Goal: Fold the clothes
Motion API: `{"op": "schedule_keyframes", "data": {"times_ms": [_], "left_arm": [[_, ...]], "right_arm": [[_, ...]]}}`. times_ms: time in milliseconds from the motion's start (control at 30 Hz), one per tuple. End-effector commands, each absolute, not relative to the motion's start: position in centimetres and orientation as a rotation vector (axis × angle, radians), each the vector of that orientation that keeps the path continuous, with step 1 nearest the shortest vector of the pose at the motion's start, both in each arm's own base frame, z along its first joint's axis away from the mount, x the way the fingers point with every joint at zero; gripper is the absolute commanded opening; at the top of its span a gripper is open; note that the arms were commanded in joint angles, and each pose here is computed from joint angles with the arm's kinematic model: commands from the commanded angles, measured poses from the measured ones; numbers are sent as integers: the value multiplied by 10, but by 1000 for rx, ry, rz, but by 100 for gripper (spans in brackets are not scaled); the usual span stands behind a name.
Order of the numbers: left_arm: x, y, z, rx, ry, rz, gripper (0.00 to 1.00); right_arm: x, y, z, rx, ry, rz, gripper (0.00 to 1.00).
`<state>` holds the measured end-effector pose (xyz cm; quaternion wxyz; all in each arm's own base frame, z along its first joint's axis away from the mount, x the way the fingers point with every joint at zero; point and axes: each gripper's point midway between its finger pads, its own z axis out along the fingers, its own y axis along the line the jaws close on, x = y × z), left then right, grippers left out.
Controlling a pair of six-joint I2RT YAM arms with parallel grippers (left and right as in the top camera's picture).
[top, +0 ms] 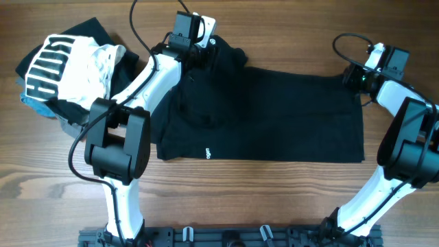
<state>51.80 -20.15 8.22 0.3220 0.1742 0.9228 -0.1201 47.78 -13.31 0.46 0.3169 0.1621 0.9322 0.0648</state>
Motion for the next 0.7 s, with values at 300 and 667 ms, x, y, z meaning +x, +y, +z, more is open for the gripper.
{"op": "schedule_keyframes", "data": {"times_ms": [300,667], "left_arm": [[523,-202,100,460,2371,-305,72],[551,-211,76,454,2288,-311,77]], "right_arm": [[467,-141,43,491,2402,253,4],[458,-139,96,470,2349,235,4]]}}
